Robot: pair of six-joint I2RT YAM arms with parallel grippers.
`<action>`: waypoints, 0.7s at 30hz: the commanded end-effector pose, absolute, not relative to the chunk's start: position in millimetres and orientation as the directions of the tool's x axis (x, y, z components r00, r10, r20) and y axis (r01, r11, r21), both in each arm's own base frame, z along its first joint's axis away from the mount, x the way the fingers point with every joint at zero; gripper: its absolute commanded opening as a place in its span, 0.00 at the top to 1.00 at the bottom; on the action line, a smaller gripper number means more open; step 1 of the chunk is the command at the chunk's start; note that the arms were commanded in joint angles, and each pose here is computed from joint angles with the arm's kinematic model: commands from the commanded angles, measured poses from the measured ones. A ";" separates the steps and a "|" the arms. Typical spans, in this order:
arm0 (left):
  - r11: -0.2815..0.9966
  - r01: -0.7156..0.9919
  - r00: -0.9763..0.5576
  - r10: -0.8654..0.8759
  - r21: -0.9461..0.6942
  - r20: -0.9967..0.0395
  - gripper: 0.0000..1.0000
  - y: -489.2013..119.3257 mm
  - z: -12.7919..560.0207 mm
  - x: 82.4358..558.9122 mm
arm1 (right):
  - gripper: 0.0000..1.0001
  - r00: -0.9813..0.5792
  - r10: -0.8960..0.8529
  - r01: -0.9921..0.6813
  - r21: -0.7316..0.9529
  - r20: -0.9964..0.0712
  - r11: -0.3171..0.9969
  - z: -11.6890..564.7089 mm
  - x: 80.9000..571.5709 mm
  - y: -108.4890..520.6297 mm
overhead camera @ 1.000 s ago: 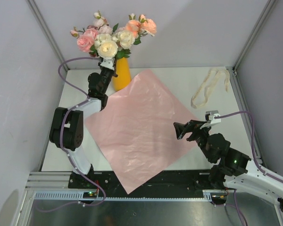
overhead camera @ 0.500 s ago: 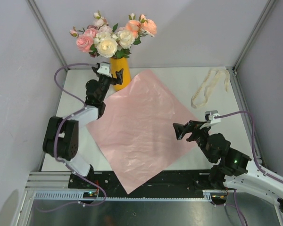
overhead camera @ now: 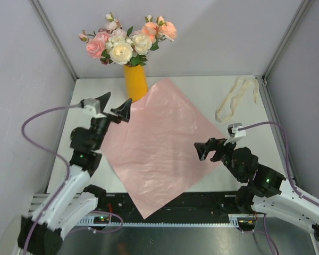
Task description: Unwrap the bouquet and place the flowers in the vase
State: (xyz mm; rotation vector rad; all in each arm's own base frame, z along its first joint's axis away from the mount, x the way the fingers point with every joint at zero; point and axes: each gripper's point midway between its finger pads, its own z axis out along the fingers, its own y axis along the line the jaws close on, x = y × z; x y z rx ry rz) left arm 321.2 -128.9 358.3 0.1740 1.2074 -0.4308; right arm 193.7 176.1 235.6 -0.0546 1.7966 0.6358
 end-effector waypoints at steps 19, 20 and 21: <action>0.753 0.592 -0.084 -0.294 -0.285 -0.952 0.00 -139.7 285.8 202.2 | 0.01 -0.341 0.357 -0.339 0.468 -0.870 0.816 303.0 167.1 138.2; 0.755 0.586 -0.087 -0.302 -0.294 -0.949 0.00 -138.7 285.9 202.5 | 0.01 -0.337 0.361 -0.342 0.470 -0.870 0.814 304.6 166.4 137.2; 0.755 0.583 -0.088 -0.307 -0.299 -0.948 0.00 -138.3 286.3 202.4 | 0.01 -0.333 0.364 -0.341 0.471 -0.870 0.813 305.4 166.2 136.1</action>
